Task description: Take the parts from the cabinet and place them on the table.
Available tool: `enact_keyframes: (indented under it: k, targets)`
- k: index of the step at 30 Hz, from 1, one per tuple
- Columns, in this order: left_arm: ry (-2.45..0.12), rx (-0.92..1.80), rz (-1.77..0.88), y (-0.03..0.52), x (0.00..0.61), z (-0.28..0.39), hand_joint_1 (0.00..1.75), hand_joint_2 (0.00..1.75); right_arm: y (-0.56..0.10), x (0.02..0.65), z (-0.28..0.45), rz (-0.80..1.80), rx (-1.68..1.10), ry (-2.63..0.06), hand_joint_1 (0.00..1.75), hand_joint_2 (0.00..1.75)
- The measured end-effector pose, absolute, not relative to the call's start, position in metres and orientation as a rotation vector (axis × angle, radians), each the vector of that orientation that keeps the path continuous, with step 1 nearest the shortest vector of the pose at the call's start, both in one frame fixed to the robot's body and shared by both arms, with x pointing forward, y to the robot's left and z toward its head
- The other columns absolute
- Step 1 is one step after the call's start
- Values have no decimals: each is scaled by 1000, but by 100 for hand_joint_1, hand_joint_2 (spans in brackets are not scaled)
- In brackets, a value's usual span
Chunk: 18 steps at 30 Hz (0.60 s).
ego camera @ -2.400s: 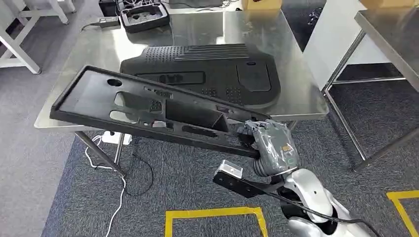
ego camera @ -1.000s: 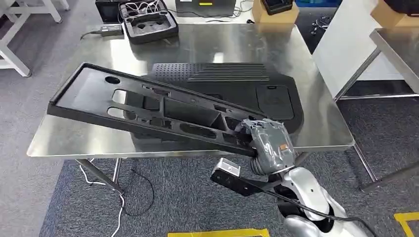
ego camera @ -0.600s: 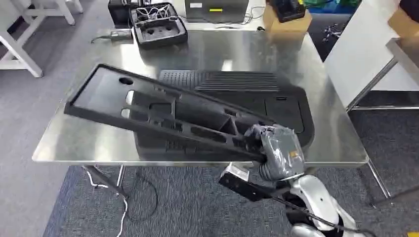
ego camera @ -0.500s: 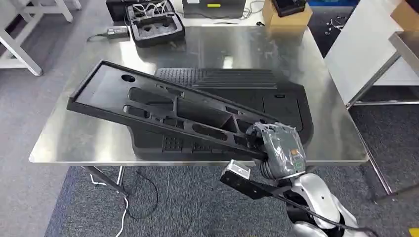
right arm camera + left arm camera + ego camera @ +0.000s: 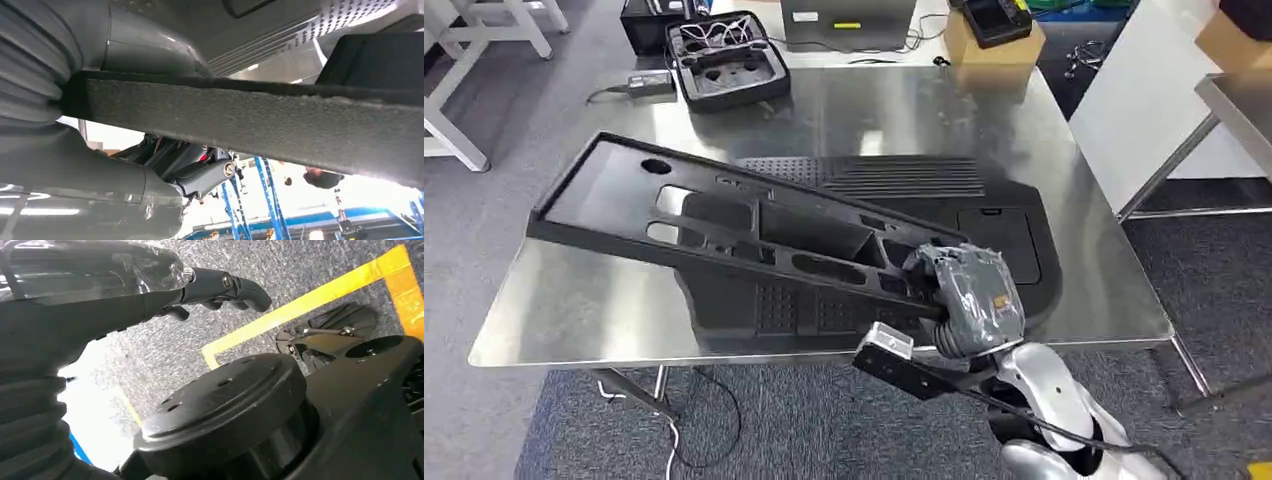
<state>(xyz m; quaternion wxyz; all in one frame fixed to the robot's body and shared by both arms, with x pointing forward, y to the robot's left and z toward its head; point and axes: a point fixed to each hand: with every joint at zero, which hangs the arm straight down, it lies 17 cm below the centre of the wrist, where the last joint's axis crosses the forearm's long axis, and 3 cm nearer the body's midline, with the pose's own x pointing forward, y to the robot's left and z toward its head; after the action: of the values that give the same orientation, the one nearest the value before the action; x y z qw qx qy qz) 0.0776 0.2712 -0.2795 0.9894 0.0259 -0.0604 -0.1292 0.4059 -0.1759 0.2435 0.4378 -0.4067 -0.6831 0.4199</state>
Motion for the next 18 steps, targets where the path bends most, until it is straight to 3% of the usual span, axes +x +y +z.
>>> enact_keyframes:
  k: [18]
  targets:
    - [-120,59,-248,272,78,-280,0,175,-177,407,245,1038,-1017,-1701,175,175]
